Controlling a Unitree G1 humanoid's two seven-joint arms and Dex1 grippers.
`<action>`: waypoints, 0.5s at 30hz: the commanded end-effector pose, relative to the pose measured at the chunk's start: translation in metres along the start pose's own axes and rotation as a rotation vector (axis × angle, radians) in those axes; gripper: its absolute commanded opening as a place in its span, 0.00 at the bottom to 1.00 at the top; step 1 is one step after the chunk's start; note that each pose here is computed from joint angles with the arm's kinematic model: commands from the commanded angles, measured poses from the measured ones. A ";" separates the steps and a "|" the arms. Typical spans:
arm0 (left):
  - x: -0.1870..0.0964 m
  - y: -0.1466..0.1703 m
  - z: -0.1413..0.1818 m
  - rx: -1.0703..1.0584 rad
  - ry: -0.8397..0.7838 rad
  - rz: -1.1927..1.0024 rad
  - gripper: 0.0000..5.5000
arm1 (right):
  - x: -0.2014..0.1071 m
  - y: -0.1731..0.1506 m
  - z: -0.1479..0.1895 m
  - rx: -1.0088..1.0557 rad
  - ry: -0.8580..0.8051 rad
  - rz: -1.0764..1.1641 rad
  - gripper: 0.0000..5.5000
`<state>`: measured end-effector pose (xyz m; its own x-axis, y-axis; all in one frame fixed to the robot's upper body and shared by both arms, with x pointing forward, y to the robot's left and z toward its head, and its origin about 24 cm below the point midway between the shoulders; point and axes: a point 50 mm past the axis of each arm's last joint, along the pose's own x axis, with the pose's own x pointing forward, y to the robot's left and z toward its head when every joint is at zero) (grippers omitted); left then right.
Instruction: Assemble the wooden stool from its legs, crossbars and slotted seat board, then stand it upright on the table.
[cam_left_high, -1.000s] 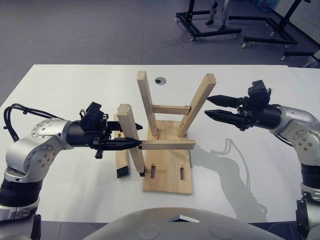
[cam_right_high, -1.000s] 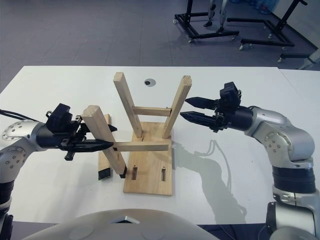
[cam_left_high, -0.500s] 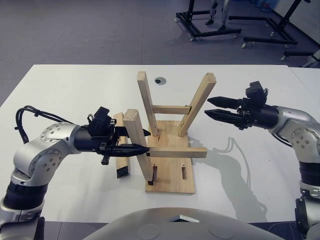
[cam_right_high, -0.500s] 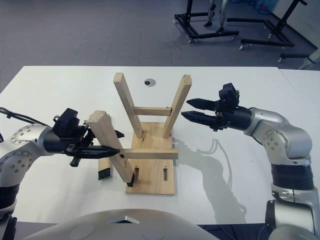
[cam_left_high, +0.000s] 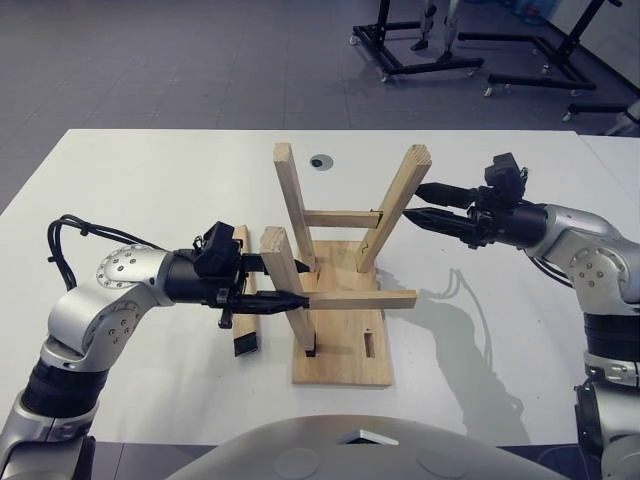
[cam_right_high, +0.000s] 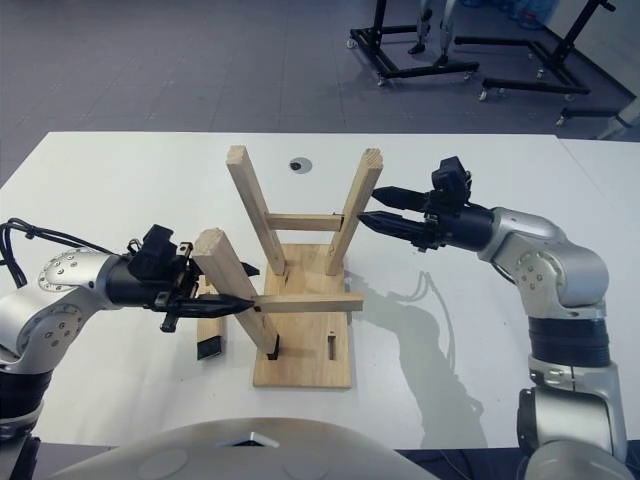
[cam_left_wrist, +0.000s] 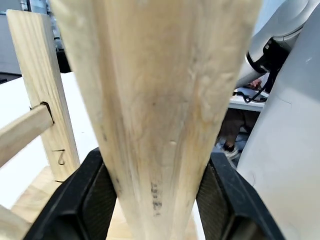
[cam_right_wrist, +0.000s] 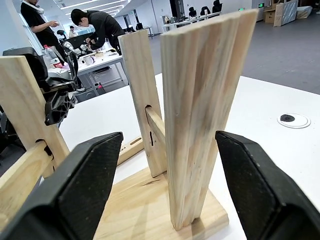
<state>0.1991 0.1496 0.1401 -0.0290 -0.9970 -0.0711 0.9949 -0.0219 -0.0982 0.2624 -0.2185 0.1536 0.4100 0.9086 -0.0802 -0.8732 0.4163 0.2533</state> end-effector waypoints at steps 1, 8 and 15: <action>0.003 -0.001 -0.017 0.029 0.197 0.068 0.37 | 0.002 0.002 0.005 -0.022 -0.010 -0.014 0.62; 0.009 -0.016 -0.044 0.081 0.371 0.095 0.37 | 0.004 0.001 0.008 -0.027 0.008 -0.004 0.62; 0.004 -0.018 -0.060 0.071 0.435 0.109 0.37 | 0.005 0.001 0.004 -0.028 -0.009 -0.040 0.62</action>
<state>0.1771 0.1250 0.1392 -0.0199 -0.9934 -0.1129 0.9907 -0.0348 0.1316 0.2646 -0.2222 0.1533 0.4633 0.8814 -0.0919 -0.8469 0.4709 0.2472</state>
